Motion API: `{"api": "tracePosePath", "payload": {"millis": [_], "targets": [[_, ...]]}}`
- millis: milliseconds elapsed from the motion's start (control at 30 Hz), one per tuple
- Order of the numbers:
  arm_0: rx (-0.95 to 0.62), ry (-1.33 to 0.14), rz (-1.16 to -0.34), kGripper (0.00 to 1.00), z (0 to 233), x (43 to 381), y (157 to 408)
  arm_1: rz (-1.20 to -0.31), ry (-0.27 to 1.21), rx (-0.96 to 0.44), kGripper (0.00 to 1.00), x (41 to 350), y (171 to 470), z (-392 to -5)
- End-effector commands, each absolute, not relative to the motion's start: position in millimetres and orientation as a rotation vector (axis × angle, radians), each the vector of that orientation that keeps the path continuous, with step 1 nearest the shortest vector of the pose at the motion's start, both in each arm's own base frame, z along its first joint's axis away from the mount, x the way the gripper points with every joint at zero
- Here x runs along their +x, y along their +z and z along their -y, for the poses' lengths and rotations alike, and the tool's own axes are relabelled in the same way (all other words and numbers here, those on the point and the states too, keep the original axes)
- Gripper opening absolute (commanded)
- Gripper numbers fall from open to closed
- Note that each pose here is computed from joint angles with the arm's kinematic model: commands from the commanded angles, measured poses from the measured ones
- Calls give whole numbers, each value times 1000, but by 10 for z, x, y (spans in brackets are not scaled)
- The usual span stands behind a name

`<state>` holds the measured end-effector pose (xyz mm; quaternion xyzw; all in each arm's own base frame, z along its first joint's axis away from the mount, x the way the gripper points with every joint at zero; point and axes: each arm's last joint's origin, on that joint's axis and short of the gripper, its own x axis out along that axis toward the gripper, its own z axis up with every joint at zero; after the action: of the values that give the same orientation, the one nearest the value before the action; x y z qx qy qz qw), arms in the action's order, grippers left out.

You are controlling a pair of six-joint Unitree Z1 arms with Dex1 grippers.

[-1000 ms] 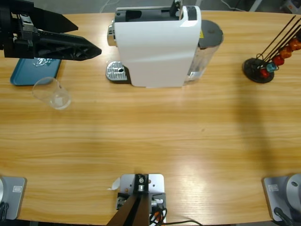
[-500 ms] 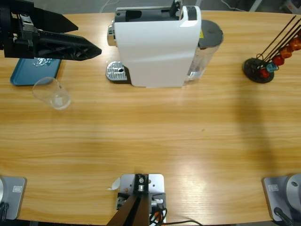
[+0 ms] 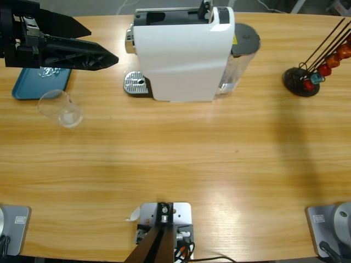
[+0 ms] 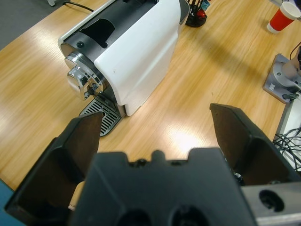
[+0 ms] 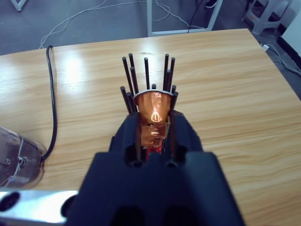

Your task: Pour coffee

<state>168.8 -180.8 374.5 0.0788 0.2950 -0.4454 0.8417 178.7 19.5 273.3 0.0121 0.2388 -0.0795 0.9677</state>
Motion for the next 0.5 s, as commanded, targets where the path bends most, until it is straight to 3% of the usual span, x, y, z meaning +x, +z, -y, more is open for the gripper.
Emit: {"api": "tracePosePath", "payload": {"millis": [33, 500], "targets": [[173, -937, -677, 987, 1882, 1727, 3583, -485, -182, 1, 108, 1865, 2749, -180], [179, -946, -689, 987, 1895, 1698, 3548, -456, -190, 6, 108, 1843, 2868, -171]]}}
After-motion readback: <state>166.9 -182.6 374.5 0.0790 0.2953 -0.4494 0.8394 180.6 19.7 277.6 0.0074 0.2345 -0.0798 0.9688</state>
